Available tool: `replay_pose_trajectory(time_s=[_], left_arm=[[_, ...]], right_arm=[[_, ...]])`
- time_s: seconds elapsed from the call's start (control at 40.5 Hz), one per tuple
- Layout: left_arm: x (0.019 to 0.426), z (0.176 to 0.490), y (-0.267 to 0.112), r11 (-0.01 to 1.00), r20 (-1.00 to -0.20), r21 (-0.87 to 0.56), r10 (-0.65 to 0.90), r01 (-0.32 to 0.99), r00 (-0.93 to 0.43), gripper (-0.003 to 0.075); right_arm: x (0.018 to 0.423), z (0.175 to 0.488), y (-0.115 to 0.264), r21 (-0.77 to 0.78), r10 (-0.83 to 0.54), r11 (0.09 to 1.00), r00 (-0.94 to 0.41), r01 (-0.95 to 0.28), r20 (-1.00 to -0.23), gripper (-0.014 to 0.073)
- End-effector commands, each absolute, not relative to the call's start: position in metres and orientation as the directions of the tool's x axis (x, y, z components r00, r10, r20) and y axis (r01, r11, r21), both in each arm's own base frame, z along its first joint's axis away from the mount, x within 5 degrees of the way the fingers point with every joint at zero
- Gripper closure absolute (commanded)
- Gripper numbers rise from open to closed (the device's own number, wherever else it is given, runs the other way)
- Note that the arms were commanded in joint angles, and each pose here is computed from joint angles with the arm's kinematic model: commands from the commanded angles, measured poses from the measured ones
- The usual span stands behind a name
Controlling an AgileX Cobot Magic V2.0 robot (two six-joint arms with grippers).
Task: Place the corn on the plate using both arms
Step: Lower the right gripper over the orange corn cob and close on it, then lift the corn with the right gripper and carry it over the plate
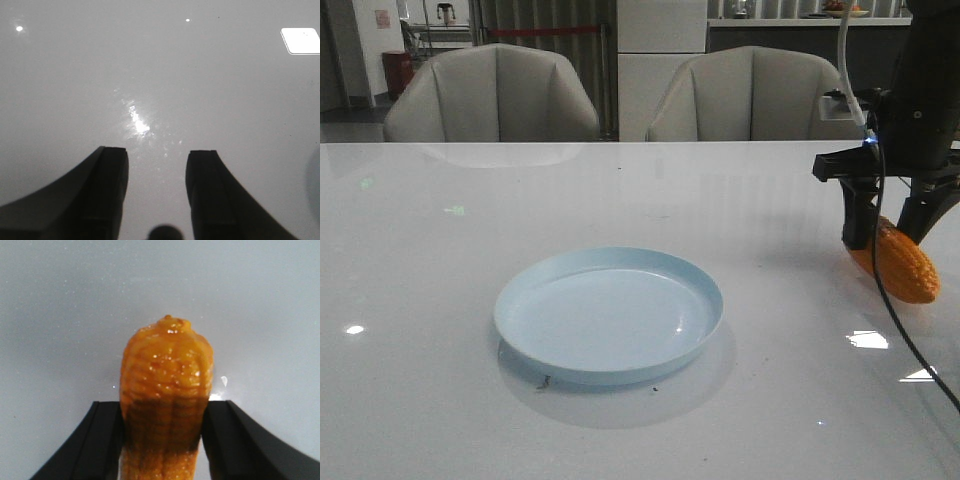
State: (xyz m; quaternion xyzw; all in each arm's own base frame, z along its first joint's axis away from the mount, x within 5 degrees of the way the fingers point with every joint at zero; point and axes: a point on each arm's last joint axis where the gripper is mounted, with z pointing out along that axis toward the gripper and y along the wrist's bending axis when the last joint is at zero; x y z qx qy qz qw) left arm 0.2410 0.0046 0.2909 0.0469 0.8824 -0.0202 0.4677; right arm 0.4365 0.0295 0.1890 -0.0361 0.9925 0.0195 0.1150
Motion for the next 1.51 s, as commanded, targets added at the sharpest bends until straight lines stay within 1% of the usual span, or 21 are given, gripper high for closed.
replay_pose_trajectory(time_s=[0.0, 0.099, 0.198, 0.371, 0.42, 0.544, 0.642, 0.766, 0.889, 0.988, 1.087, 1.235, 1.482], left_arm=[[0.242, 0.310, 0.007, 0.998, -0.886, 0.004, 0.030, 0.057, -0.463, 0.0373], [0.242, 0.310, 0.007, 0.998, -0.886, 0.004, 0.030, 0.057, -0.463, 0.0374], [0.242, 0.310, 0.008, 0.998, -0.886, 0.005, 0.030, 0.056, -0.462, 0.0373], [0.242, 0.311, 0.008, 0.999, -0.889, 0.006, 0.030, 0.054, -0.457, 0.0374], [0.243, 0.311, 0.008, 0.999, -0.891, 0.007, 0.030, 0.052, -0.454, 0.0374], [0.243, 0.311, 0.008, 0.999, -0.891, 0.008, 0.030, 0.051, -0.452, 0.0374], [0.243, 0.311, 0.008, 0.999, -0.892, 0.008, 0.030, 0.050, -0.450, 0.0374], [0.243, 0.311, 0.008, 0.999, -0.892, 0.008, 0.030, 0.050, -0.450, 0.0373], [0.243, 0.312, 0.008, 0.999, -0.895, 0.009, 0.030, 0.047, -0.446, 0.0374], [0.243, 0.312, 0.008, 0.999, -0.895, 0.009, 0.030, 0.047, -0.446, 0.0374], [0.243, 0.312, 0.008, 0.999, -0.895, 0.009, 0.030, 0.047, -0.446, 0.0374], [0.243, 0.312, 0.008, 0.999, -0.895, 0.009, 0.030, 0.047, -0.446, 0.0374], [0.243, 0.312, 0.008, 0.999, -0.895, 0.009, 0.030, 0.047, -0.446, 0.0374]], right_arm=[[0.439, 0.236, 0.029, 0.035, -0.069, 0.996, -0.935, -0.086, -0.347, 0.0534], [0.440, 0.260, 0.034, 0.042, -0.076, 0.994, -0.917, -0.100, -0.392, 0.0534], [0.438, 0.284, 0.046, 0.035, -0.133, 0.986, -0.895, -0.163, -0.426, 0.0534], [0.429, 0.317, 0.082, 0.036, -0.283, 0.943, -0.855, -0.331, -0.435, 0.0534], [0.425, 0.322, 0.094, 0.053, -0.313, 0.927, -0.844, -0.371, -0.437, 0.0534], [0.413, 0.331, 0.132, 0.107, -0.416, 0.853, -0.789, -0.511, -0.453, 0.0534], [0.402, 0.330, 0.160, 0.120, -0.502, 0.784, -0.736, -0.609, -0.453, 0.0534], [0.389, 0.330, 0.191, 0.098, -0.597, 0.702, -0.658, -0.705, -0.459, 0.0534], [0.379, 0.329, 0.213, 0.085, -0.648, 0.647, -0.605, -0.758, -0.464, 0.0534], [0.373, 0.321, 0.228, 0.087, -0.685, 0.608, -0.576, -0.789, -0.446, 0.0534], [0.371, 0.310, 0.241, 0.099, -0.707, 0.586, -0.567, -0.804, -0.422, 0.0534], [0.372, 0.284, 0.256, 0.120, -0.735, 0.567, -0.567, -0.815, -0.373, 0.0534], [0.382, 0.251, 0.265, 0.134, -0.744, 0.572, -0.580, -0.810, -0.332, 0.0534]])
